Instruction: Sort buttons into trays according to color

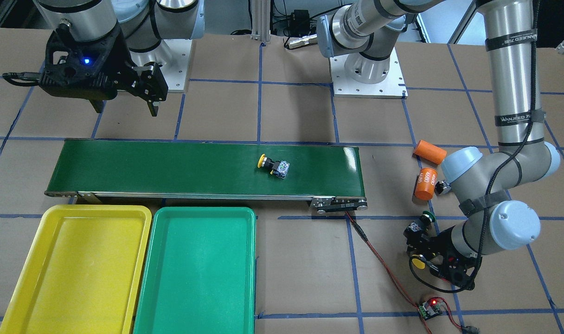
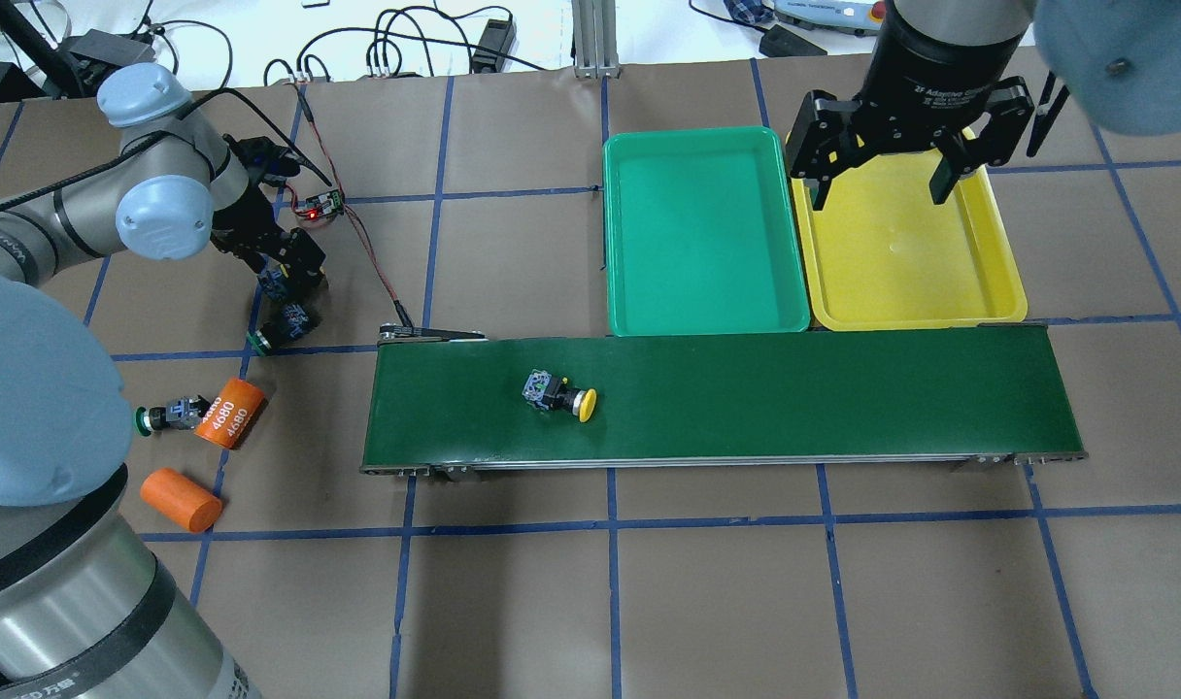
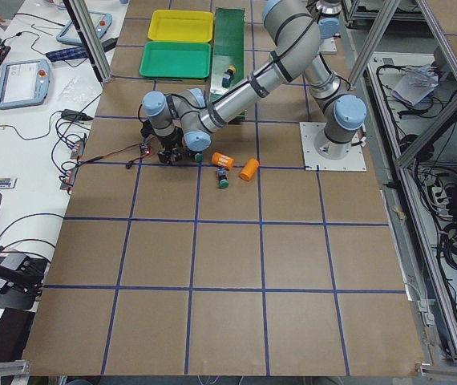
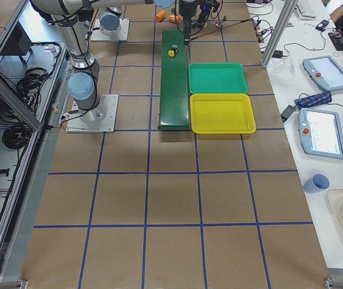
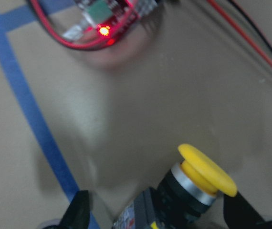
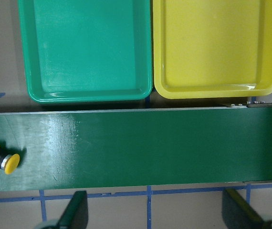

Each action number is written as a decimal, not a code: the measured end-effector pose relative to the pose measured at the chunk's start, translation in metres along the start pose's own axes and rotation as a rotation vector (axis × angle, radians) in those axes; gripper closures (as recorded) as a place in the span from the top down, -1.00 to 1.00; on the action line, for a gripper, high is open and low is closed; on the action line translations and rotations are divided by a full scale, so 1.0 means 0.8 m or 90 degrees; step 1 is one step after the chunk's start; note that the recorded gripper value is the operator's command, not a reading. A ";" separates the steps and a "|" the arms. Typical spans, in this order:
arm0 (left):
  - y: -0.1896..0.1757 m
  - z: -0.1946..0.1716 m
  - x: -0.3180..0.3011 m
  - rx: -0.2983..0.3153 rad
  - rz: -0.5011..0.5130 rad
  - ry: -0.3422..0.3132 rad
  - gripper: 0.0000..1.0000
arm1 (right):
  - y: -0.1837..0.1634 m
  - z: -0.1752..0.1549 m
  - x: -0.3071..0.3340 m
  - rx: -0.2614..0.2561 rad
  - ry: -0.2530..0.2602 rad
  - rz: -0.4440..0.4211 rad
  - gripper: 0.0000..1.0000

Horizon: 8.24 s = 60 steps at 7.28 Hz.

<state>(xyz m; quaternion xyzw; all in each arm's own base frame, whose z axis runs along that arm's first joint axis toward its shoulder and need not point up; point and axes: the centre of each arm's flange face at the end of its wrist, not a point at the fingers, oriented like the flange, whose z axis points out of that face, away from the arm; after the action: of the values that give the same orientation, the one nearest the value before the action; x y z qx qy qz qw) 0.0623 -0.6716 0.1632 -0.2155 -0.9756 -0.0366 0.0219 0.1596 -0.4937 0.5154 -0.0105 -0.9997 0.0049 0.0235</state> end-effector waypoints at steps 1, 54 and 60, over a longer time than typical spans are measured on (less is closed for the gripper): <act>0.000 -0.006 0.002 -0.004 0.008 -0.008 -1.00 | 0.001 -0.005 0.001 0.004 0.000 0.002 1.00; 0.088 -0.093 0.434 -0.018 0.691 -0.085 1.00 | 0.101 0.354 0.160 0.024 -0.017 -0.902 1.00; 0.105 -0.151 0.230 -0.024 0.553 -0.048 1.00 | 0.100 0.353 0.159 0.027 -0.015 -0.897 1.00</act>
<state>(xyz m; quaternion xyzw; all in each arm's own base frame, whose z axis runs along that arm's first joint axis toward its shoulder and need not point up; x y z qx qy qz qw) -0.0654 -0.5284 0.2996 -0.6073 -0.7937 -0.0338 -0.0045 0.0208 -0.4134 0.2385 0.6398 -0.7684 0.0082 0.0107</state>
